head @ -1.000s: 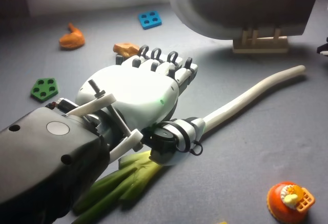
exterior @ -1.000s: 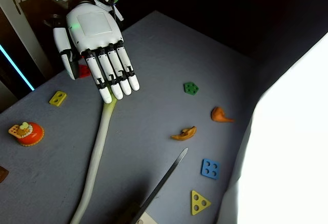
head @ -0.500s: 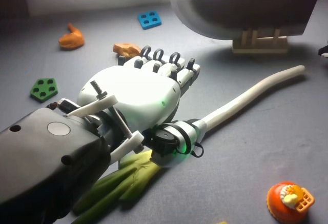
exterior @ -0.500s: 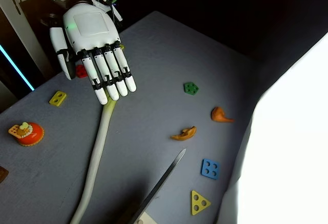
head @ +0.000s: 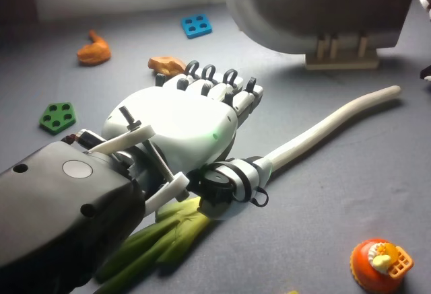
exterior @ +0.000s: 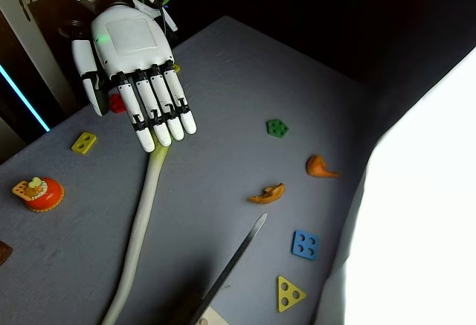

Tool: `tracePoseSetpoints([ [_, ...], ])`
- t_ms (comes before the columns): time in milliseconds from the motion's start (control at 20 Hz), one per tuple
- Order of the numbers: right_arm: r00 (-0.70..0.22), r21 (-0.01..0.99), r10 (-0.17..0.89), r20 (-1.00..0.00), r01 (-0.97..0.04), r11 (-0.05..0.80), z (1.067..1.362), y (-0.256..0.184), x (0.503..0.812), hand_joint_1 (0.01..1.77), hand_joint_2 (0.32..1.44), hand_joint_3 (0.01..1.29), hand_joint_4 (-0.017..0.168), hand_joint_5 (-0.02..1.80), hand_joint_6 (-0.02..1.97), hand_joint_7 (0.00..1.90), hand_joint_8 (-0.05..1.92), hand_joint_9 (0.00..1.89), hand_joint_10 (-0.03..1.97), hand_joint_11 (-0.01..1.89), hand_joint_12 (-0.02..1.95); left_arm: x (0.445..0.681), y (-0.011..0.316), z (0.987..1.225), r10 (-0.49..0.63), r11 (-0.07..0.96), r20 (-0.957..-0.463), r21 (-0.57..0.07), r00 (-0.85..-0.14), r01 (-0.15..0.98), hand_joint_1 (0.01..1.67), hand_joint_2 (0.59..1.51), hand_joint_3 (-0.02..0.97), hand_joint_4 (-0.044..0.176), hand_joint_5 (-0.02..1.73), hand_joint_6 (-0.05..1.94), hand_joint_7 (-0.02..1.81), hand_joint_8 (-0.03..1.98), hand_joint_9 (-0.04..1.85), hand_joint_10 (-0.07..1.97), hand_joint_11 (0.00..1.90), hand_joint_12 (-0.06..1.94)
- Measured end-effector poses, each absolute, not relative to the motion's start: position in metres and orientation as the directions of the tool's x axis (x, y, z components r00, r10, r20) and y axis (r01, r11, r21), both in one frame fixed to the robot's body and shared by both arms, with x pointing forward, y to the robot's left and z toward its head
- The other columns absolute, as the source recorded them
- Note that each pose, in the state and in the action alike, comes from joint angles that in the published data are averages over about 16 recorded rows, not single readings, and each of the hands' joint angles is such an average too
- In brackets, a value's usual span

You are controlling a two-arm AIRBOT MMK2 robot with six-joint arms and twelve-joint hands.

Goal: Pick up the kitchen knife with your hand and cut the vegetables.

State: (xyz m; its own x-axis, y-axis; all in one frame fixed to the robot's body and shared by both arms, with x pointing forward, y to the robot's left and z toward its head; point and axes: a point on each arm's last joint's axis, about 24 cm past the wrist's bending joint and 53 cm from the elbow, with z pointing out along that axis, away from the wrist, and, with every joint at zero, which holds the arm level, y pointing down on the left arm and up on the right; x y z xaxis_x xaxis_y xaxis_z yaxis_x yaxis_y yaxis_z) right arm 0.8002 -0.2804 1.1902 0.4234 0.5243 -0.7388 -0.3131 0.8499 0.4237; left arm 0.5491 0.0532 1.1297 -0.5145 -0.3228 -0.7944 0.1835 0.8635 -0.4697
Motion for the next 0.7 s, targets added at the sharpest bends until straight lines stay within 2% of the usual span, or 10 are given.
tracePoseSetpoints([
  [50,0.424,0.416,0.519,-0.742,-0.316,0.853,1.19,-0.28,0.799,1.13,1.0,0.26,0.01,0.43,1.22,0.47,1.43,0.4,1.7,0.39,1.88,0.549,0.053,1.13,-0.323,0.863,-0.794,-0.47,-0.515,0.184,0.05,1.492,0.016,0.001,0.04,0.02,0.02,0.0,0.02,0.01,0.02,0.01],
  [250,0.424,0.383,0.496,-0.757,-0.327,0.864,1.19,-0.283,0.794,1.08,1.01,0.04,0.03,0.25,0.81,0.28,0.99,0.17,1.32,0.14,1.65,0.549,0.053,1.13,-0.322,0.863,-0.794,-0.47,-0.515,0.185,0.07,1.492,0.016,0.001,0.04,0.02,0.02,0.0,0.02,0.01,0.02,0.01],
  [450,0.418,0.353,0.481,-0.77,-0.349,0.868,1.192,-0.284,0.785,1.04,0.94,0.01,0.048,0.1,0.45,0.13,0.59,0.06,0.87,0.04,1.2,0.549,0.053,1.129,-0.322,0.863,-0.794,-0.47,-0.516,0.186,0.09,1.492,0.016,0.0,0.04,0.02,0.02,-0.01,0.02,0.01,0.02,0.01],
  [600,0.406,0.33,0.474,-0.782,-0.375,0.866,1.195,-0.282,0.776,1.01,0.89,0.01,0.063,0.05,0.19,0.09,0.3,0.03,0.52,0.01,0.83,0.55,0.053,1.129,-0.321,0.863,-0.794,-0.47,-0.516,0.186,0.1,1.489,0.016,0.0,0.04,0.02,0.02,-0.01,0.02,0.01,0.02,0.01],
  [700,0.393,0.315,0.468,-0.792,-0.394,0.863,1.198,-0.278,0.768,0.98,0.86,0.01,0.072,0.03,0.08,0.07,0.15,0.02,0.32,0.01,0.59,0.55,0.053,1.129,-0.321,0.863,-0.794,-0.47,-0.516,0.186,0.1,1.484,0.016,0.0,0.04,0.02,0.02,-0.01,0.02,0.01,0.02,0.01],
])
